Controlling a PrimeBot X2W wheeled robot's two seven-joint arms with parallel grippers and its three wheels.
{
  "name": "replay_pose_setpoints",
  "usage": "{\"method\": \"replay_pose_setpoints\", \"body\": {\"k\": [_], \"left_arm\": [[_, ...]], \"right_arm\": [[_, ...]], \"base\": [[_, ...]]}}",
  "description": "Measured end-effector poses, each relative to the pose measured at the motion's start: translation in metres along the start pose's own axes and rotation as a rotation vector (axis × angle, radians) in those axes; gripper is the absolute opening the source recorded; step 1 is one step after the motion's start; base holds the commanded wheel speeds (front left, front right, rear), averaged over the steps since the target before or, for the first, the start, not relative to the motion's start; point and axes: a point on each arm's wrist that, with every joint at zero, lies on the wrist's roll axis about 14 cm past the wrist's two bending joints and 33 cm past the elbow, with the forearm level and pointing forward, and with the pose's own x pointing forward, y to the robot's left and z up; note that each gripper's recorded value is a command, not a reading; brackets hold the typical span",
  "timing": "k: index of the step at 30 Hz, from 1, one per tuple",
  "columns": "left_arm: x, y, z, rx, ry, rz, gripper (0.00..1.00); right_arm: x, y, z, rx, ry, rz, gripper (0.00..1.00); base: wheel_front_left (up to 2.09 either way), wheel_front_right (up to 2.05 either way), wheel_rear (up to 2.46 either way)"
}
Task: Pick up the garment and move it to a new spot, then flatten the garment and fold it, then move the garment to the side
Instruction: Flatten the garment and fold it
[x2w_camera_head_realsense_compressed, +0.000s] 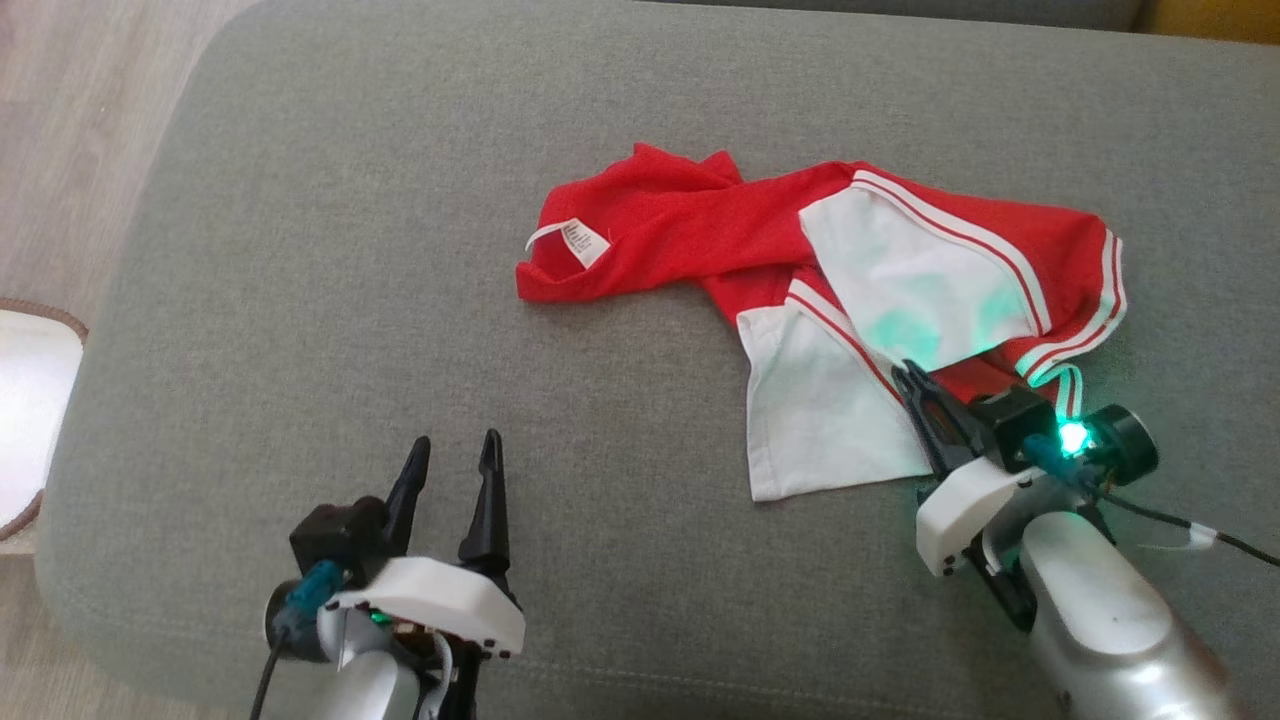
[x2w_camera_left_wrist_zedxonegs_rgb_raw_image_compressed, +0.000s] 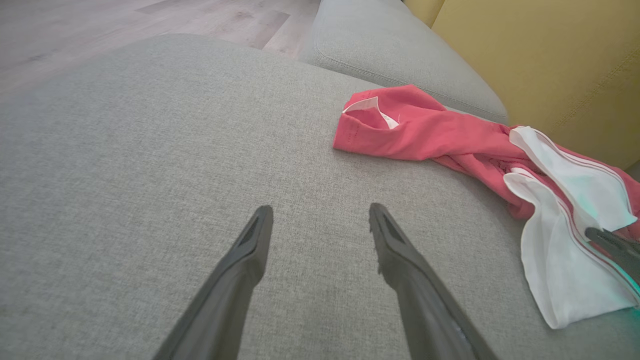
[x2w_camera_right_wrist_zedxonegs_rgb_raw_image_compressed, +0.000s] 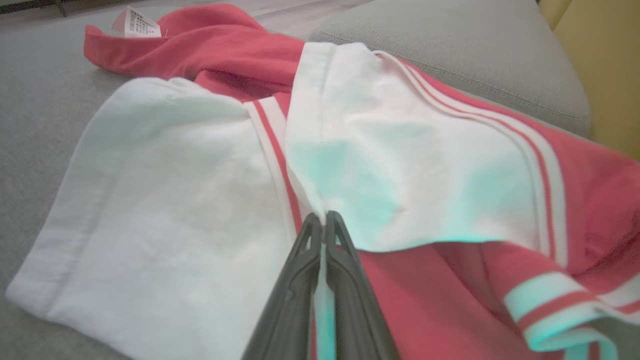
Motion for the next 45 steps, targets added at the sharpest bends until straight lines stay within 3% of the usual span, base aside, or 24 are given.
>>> {"method": "replay_pose_setpoints", "body": {"k": [7,14,20,23,27,34,38,42,45], "left_arm": [[0.0,-0.004,0.006,-0.003,-0.019,-0.011,1.0],[-0.007,-0.011,0.013,-0.009,-0.042,-0.035,1.0],[-0.013,-0.015,0.014,-0.016,-0.049,-0.05,1.0],[-0.019,-0.013,0.013,-0.024,-0.048,-0.05,1.0],[-0.029,-0.006,0.013,-0.036,-0.051,-0.024,1.0],[-0.05,0.016,0.016,-0.054,-0.077,0.062,1.0],[-0.06,0.027,0.021,-0.063,-0.102,0.106,1.0],[-0.063,0.028,0.017,-0.068,-0.095,0.111,1.0],[-0.056,0.02,0.015,-0.065,-0.082,0.083,1.0]], "right_arm": [[-0.005,-0.023,0.035,0.005,-0.109,-0.07,0.0],[-0.036,-0.091,0.102,-0.063,-0.296,-0.231,0.0],[-0.044,-0.151,0.218,-0.276,-0.497,-0.319,0.0],[-0.037,-0.148,0.283,-0.397,-0.585,-0.301,0.0],[-0.019,-0.119,0.352,-0.499,-0.686,-0.239,0.0],[-0.001,-0.064,0.437,-0.519,-0.844,-0.145,0.0],[-0.017,-0.023,0.484,-0.516,-0.97,-0.087,0.0],[-0.026,-0.035,0.483,-0.53,-0.958,-0.119,0.0],[-0.013,-0.071,0.437,-0.511,-0.834,-0.167,0.0]], "base": [[0.0,0.0,0.0],[0.0,0.0,0.0],[0.0,0.0,0.0],[0.0,0.0,0.0],[0.0,0.0,0.0],[0.0,0.0,0.0],[0.0,0.0,0.0],[0.0,0.0,0.0],[0.0,0.0,0.0]]}}
